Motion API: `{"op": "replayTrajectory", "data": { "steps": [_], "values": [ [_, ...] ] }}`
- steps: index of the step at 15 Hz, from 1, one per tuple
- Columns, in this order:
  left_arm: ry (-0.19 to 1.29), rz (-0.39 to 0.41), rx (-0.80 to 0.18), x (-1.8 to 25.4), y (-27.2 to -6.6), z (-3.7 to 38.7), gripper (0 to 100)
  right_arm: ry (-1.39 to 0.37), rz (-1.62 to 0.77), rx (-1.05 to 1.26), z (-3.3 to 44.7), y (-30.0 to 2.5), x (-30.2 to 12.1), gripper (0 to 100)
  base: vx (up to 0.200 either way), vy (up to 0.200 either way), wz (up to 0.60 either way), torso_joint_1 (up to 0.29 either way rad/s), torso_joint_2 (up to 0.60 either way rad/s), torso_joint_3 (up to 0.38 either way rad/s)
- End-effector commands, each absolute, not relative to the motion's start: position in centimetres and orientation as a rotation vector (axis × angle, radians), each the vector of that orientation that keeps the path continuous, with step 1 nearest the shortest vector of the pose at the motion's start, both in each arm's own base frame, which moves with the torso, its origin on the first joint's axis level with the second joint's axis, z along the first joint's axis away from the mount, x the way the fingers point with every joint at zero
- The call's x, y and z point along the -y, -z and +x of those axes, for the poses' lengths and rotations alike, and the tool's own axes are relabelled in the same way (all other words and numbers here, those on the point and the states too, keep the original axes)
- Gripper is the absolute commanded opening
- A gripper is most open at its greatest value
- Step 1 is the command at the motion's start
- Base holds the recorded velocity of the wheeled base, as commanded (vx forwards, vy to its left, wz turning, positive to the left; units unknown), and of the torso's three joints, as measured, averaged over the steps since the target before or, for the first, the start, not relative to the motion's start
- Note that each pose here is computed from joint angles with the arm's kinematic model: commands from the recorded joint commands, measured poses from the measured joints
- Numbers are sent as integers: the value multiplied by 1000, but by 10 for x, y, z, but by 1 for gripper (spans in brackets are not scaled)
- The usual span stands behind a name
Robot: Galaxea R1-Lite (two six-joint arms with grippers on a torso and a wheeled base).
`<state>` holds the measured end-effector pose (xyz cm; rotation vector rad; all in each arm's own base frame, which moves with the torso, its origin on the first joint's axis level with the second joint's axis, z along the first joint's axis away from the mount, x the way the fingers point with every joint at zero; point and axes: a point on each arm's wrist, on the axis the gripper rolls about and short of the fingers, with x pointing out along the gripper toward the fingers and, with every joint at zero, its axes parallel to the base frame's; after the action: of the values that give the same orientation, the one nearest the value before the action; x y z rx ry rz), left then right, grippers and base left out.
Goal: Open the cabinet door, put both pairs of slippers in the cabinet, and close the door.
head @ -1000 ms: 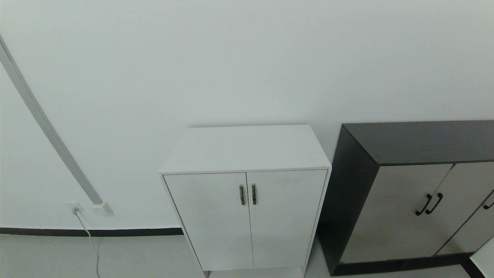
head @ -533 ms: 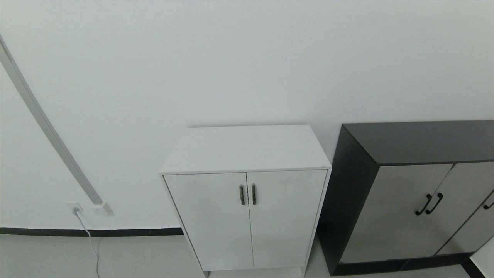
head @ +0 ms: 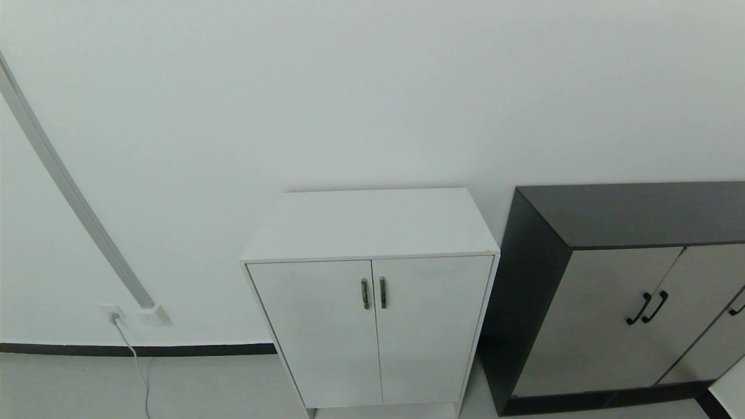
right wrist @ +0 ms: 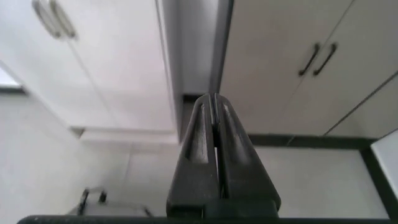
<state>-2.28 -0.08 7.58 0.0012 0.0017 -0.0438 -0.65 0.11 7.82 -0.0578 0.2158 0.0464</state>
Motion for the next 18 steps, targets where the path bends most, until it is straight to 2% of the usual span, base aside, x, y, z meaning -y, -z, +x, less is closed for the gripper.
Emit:
{"op": "replayTrajectory", "data": {
  "steps": [1,5,10,12,18],
  "values": [
    [44,2,-1,1,-76,-23,0,-43,-55,-111,-15,-77,-1,0,0,0,0,0,0,0],
    [44,2,-1,1,-76,-23,0,-48,-57,-5,-23,-75,-1,0,0,0,0,0,0,0],
    [43,0,-2,1,-76,-23,0,-40,34,-1,-23,-76,-1,0,0,0,0,0,0,0],
    [43,0,-2,1,-76,-23,0,32,43,4,-23,-76,1,0,0,0,0,0,0,0],
    [43,2,-2,1,-76,-23,0,34,43,2,-23,-76,1,0,0,0,0,0,0,0]
  ]
}}
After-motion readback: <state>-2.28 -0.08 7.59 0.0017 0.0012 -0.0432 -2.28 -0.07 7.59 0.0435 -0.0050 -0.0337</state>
